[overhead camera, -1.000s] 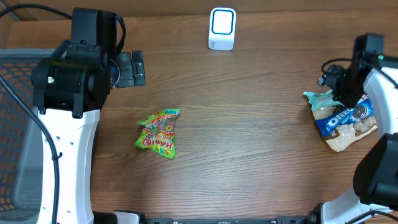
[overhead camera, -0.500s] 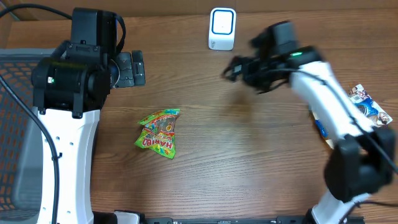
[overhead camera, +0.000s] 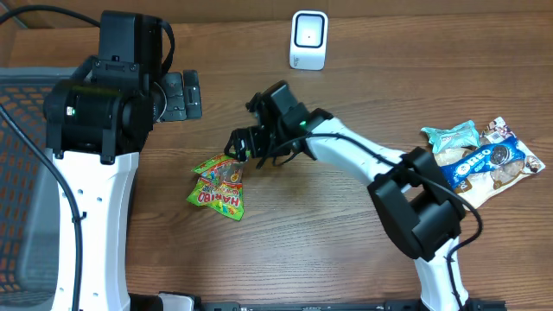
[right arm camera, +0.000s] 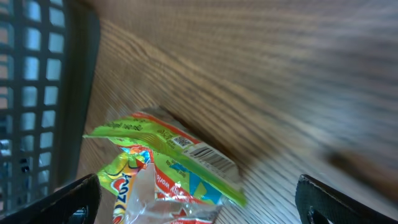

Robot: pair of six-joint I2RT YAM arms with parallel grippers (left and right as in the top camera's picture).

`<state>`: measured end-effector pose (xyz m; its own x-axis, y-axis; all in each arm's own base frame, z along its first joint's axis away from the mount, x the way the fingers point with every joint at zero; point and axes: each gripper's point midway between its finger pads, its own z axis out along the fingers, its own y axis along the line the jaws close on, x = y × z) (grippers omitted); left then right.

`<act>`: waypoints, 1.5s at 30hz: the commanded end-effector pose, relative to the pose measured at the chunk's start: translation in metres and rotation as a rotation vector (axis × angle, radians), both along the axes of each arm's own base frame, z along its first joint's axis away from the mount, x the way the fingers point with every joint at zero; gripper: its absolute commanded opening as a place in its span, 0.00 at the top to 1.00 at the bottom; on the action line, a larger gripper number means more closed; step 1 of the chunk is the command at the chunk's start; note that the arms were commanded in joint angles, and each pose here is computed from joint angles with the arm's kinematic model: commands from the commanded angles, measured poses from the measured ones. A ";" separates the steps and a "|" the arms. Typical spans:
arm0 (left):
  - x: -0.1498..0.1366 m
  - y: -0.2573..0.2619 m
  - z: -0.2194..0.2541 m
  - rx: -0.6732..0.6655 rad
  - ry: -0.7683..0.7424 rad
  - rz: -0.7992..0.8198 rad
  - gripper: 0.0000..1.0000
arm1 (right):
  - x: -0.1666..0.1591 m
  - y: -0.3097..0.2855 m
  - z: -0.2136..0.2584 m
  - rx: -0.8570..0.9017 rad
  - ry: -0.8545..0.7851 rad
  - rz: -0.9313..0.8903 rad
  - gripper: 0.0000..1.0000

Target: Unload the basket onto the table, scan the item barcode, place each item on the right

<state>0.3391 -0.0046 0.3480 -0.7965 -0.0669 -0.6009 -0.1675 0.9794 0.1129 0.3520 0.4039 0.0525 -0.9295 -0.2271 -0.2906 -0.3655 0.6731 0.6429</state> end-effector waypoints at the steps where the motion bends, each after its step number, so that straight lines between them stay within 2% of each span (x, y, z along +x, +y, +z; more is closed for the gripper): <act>1: 0.001 0.003 0.003 0.022 -0.006 -0.006 0.00 | -0.017 0.015 -0.015 -0.005 0.020 0.042 0.01; 3: 0.001 0.003 0.003 0.022 -0.006 -0.006 0.00 | -0.028 0.023 -0.018 0.003 0.033 0.072 0.08; 4: 0.001 0.003 0.003 0.022 -0.006 -0.006 0.00 | -0.035 0.027 -0.018 0.007 0.040 0.090 0.17; 6: 0.001 0.003 0.003 0.022 -0.006 -0.006 0.00 | -0.043 0.032 -0.019 0.004 0.043 0.108 0.41; 8: 0.001 0.003 0.003 0.022 -0.006 -0.006 0.01 | -0.050 0.036 -0.017 0.019 0.062 0.129 0.74; 9: 0.001 0.003 0.003 0.023 -0.005 -0.006 0.00 | -0.053 0.034 -0.015 0.030 0.091 0.133 0.84; 11: 0.001 0.003 0.003 0.022 -0.006 -0.006 0.00 | -0.051 0.025 -0.011 0.044 0.143 0.131 0.96; 15: 0.001 0.003 0.003 0.022 -0.006 -0.006 0.00 | -0.036 -0.006 -0.001 0.057 0.207 0.093 0.96; 18: 0.001 0.003 0.003 0.022 -0.006 -0.006 0.00 | -0.023 -0.034 0.020 0.112 0.163 0.154 0.96; 22: 0.001 0.003 0.003 0.022 -0.006 -0.006 0.00 | -0.009 -0.083 0.031 0.038 0.087 0.158 0.96; 27: 0.001 0.003 0.003 0.023 -0.005 -0.006 0.00 | 0.021 -0.177 0.042 -0.328 -0.023 -0.057 0.96; 30: 0.001 0.003 0.003 0.023 -0.005 -0.006 0.00 | 0.028 -0.216 0.067 -0.495 -0.105 -0.173 0.96; 32: 0.001 0.003 0.003 0.022 -0.006 -0.006 0.00 | 0.030 -0.246 0.094 -0.660 -0.158 -0.342 0.96; 35: 0.001 0.003 0.003 0.022 -0.006 -0.006 0.00 | 0.024 -0.252 0.094 -0.774 -0.171 -0.446 0.96; 38: 0.001 0.003 0.003 0.022 -0.006 -0.006 0.01 | 0.015 -0.238 0.084 -0.842 -0.182 -0.475 0.96; 43: 0.001 0.003 0.003 0.022 -0.006 -0.006 0.00 | -0.019 -0.168 0.034 -0.910 -0.197 -0.342 0.96; 44: 0.001 0.003 0.003 0.022 -0.005 -0.006 0.00 | -0.026 -0.157 0.024 -0.915 -0.195 -0.305 0.95; 45: 0.001 0.003 0.003 0.023 -0.005 -0.006 0.00 | -0.036 -0.143 0.014 -0.917 -0.193 -0.260 0.84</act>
<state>0.3390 -0.0046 0.3480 -0.7967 -0.0669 -0.6006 -0.1674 0.9794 0.1130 0.3338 0.2303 0.0925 -0.9389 -0.1986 -0.2811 -0.1448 0.9689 -0.2008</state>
